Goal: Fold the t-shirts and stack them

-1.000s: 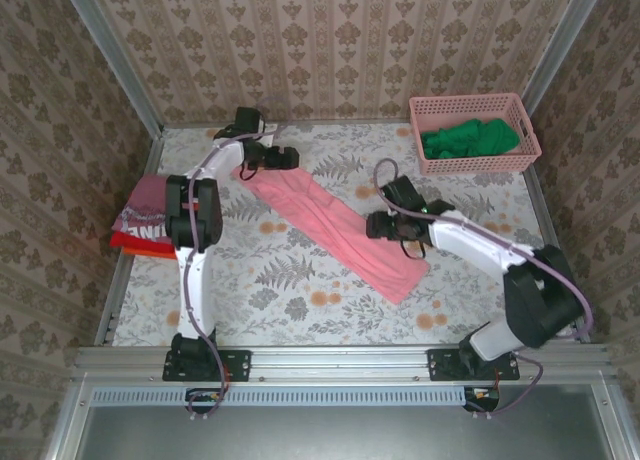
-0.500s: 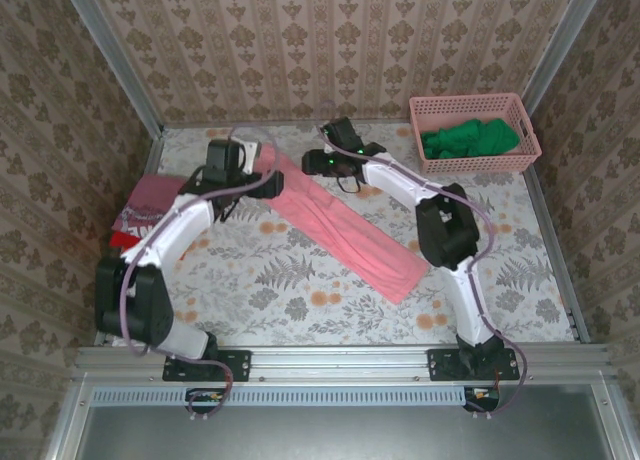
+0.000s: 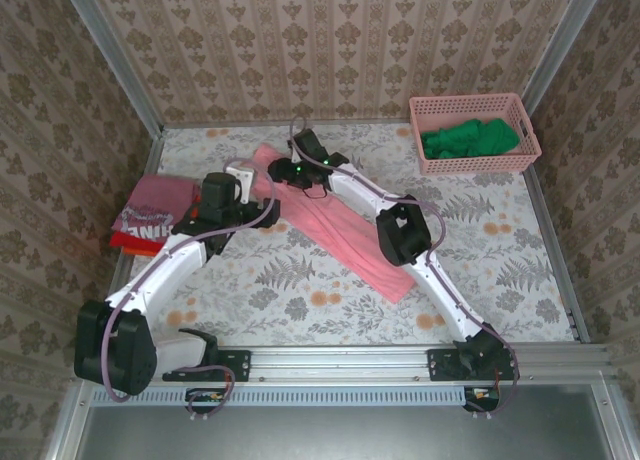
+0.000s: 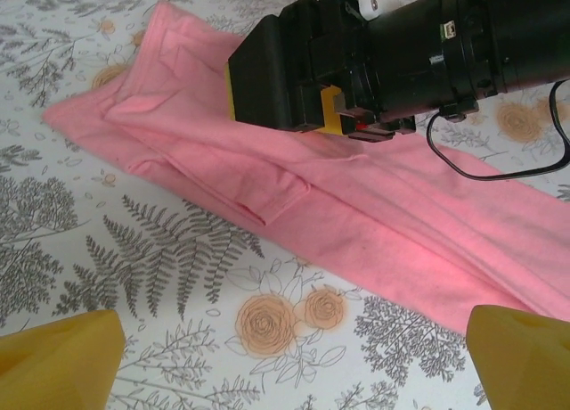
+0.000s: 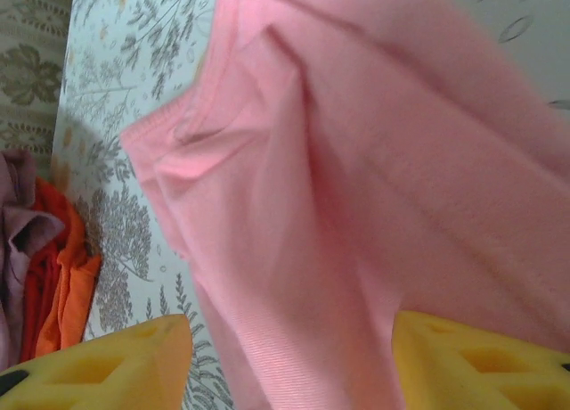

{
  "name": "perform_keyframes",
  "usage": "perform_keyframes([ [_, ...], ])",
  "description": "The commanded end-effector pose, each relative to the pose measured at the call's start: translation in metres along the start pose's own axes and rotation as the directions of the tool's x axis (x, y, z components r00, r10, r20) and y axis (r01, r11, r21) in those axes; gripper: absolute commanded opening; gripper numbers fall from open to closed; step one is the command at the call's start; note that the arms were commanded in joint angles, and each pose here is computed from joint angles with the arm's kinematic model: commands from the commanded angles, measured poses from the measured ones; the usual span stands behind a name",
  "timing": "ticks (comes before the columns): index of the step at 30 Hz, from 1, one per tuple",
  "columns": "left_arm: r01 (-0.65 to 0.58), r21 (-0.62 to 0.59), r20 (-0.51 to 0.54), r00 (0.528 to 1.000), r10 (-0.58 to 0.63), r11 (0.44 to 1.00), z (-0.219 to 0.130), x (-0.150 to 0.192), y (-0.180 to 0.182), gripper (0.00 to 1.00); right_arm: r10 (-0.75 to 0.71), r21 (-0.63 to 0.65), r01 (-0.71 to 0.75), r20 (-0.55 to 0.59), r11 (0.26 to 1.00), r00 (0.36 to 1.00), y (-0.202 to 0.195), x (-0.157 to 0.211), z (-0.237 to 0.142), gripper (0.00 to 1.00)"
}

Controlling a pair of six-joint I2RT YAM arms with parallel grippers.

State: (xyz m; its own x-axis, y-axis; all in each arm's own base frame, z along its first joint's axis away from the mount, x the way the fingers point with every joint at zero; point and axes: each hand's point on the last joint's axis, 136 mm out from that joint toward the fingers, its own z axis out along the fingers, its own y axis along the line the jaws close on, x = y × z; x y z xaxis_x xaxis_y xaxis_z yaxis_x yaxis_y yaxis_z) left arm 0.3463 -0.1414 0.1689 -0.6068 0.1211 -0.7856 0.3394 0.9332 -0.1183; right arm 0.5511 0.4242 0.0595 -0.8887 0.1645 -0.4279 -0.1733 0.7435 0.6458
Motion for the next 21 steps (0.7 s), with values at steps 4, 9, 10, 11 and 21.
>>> perform_keyframes([
  [4, -0.064, 0.108, 0.037, 0.998, 0.060, 0.992, 0.015, -0.014, -0.029, 1.00, 0.150, 0.224, -0.142, -0.021, 0.964, 0.988, -0.100, -0.015, -0.021, 0.64],
  [9, -0.126, 0.184, 0.048, 0.992, 0.119, 0.975, 0.028, -0.019, -0.053, 1.00, 0.181, 0.305, -0.182, 0.031, 0.935, 0.983, -0.148, -0.038, -0.054, 0.64],
  [10, -0.138, 0.196, 0.047, 0.990, 0.131, 0.971, 0.030, -0.020, -0.057, 1.00, 0.182, 0.324, -0.188, 0.048, 0.927, 0.982, -0.158, -0.044, -0.061, 0.64],
  [11, -0.144, 0.204, 0.047, 0.989, 0.137, 0.968, 0.033, -0.021, -0.060, 1.00, 0.183, 0.346, -0.195, 0.065, 0.918, 0.981, -0.166, -0.049, -0.070, 0.64],
  [21, -0.157, 0.363, 0.039, 0.987, 0.154, 0.918, 0.054, -0.011, -0.101, 1.00, 0.165, 0.398, -0.221, 0.171, 0.890, 0.971, -0.209, -0.096, -0.140, 0.65],
])
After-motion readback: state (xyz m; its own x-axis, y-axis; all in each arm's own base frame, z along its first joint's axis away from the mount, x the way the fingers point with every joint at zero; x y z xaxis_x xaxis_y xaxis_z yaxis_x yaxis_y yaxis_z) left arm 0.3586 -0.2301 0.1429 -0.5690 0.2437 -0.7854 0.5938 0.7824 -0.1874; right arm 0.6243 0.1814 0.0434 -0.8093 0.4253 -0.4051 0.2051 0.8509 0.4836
